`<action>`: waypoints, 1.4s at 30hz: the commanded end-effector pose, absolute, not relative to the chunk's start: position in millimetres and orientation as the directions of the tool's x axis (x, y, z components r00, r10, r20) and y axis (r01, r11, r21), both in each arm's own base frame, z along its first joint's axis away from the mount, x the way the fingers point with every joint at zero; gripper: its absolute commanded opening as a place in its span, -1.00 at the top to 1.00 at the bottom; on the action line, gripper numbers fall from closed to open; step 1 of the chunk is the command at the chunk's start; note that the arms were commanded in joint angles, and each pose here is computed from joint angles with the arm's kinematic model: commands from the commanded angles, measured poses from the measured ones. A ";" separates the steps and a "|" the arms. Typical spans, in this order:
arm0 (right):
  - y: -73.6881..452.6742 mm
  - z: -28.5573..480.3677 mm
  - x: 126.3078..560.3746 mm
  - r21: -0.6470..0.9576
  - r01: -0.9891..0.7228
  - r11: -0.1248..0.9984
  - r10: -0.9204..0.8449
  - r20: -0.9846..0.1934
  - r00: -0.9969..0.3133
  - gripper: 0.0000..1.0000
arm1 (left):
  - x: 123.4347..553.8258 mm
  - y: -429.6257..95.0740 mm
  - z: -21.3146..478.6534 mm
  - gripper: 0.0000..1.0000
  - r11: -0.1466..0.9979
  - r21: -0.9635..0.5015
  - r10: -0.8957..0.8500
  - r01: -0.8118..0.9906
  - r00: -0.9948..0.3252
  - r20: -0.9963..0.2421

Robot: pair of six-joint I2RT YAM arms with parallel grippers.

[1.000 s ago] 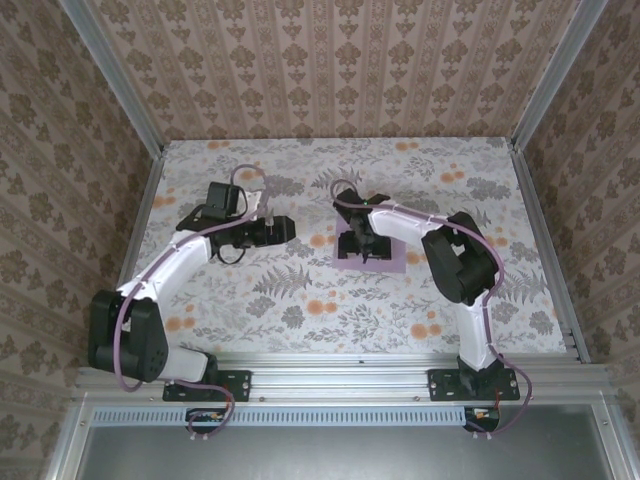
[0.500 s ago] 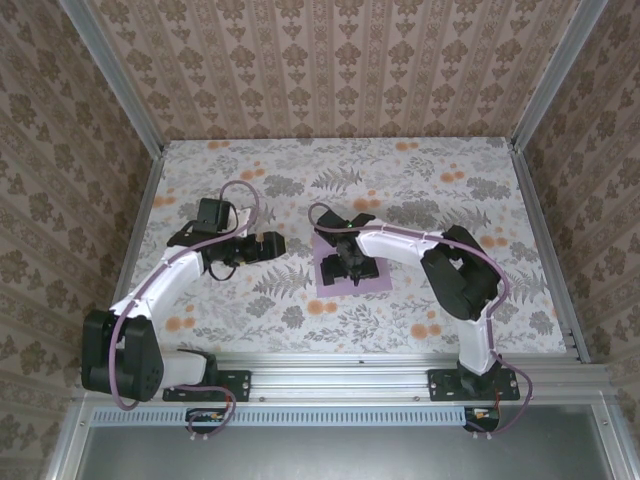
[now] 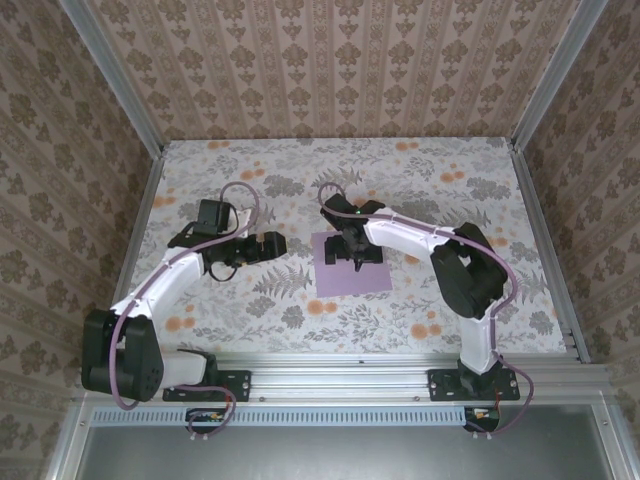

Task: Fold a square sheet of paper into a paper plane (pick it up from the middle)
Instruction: Move the square sheet of paper to the center of the table, then fold the square sheet of paper in half at the center of the table.

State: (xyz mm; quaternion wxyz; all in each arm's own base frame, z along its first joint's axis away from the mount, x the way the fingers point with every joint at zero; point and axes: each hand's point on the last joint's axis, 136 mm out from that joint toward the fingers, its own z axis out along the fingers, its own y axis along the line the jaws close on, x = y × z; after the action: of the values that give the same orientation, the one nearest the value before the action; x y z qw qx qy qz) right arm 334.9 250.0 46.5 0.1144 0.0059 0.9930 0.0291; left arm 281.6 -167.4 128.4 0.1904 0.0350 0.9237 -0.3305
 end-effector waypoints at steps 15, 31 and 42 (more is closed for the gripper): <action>247.5 -1.1 338.5 -0.021 -0.002 1.000 -0.005 -0.167 -0.986 -0.81 | 282.0 -173.0 127.6 -1.00 0.750 -0.633 -0.070 0.191 -0.929 -0.364; 240.9 -14.0 336.8 -0.116 -0.015 0.993 -0.033 -0.158 -0.987 -0.62 | 282.2 -173.3 120.4 -1.00 0.754 -0.629 -0.057 0.190 -0.935 -0.350; 251.6 11.2 346.8 -0.059 -0.027 0.998 -0.040 -0.232 -0.972 -0.16 | 280.6 -173.2 116.9 -1.00 0.756 -0.628 -0.053 0.186 -0.938 -0.341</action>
State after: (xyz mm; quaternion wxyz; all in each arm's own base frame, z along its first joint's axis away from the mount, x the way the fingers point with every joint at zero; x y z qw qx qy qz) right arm 347.9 261.2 17.2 0.1147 -0.0146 0.9933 -0.0052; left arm 284.3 -172.4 123.1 0.1810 0.0309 0.9208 -0.3440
